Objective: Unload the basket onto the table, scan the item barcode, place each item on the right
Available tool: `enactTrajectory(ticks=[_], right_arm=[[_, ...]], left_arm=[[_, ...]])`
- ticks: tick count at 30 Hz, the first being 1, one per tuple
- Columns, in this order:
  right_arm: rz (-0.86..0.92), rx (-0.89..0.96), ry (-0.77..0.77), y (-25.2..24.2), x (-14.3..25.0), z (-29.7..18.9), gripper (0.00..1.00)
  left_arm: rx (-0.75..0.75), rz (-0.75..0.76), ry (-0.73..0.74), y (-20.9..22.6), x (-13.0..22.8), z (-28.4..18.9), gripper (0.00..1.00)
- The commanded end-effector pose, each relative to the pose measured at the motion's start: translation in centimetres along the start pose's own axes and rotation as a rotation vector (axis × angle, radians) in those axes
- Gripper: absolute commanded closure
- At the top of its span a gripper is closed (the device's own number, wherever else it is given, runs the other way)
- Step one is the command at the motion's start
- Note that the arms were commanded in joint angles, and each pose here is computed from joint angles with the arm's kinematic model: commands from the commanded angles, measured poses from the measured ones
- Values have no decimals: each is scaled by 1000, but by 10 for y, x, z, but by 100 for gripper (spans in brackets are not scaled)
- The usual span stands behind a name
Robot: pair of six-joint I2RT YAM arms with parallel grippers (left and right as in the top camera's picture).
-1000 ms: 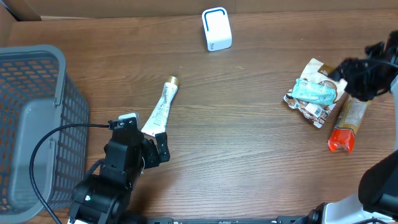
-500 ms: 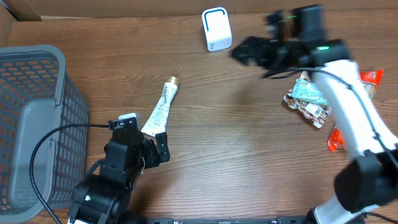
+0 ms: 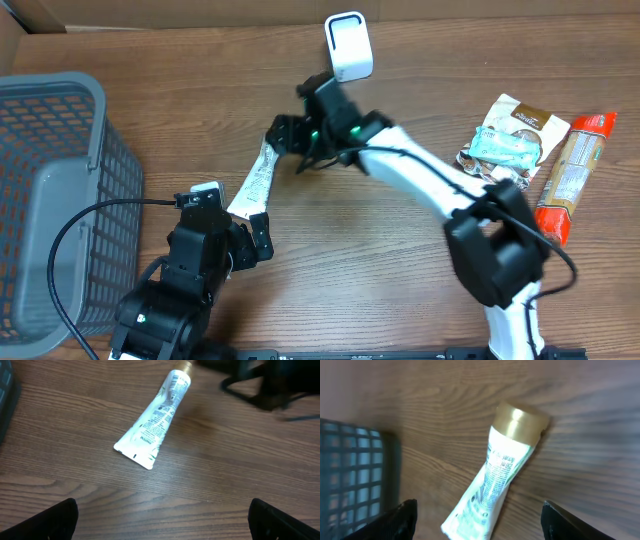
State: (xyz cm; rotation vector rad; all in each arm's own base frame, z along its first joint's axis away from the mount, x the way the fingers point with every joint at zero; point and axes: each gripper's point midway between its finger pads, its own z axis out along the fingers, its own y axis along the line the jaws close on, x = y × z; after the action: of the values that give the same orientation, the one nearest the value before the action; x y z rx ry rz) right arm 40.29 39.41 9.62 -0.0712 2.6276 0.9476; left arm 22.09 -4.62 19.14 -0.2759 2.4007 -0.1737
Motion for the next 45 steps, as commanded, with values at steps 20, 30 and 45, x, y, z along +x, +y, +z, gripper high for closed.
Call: enactTrajectory(ticks=[20, 30, 45], right_arm=[[17, 71, 46, -35, 31, 64, 72], [-142, 53, 103, -34, 36, 51, 96], [-281, 531, 129, -92, 30, -63, 96]], left_arm=[[-10, -17, -9, 2, -2, 0, 0], [-10, -17, -9, 2, -2, 0, 0], [-10, -17, -9, 2, -2, 0, 0]])
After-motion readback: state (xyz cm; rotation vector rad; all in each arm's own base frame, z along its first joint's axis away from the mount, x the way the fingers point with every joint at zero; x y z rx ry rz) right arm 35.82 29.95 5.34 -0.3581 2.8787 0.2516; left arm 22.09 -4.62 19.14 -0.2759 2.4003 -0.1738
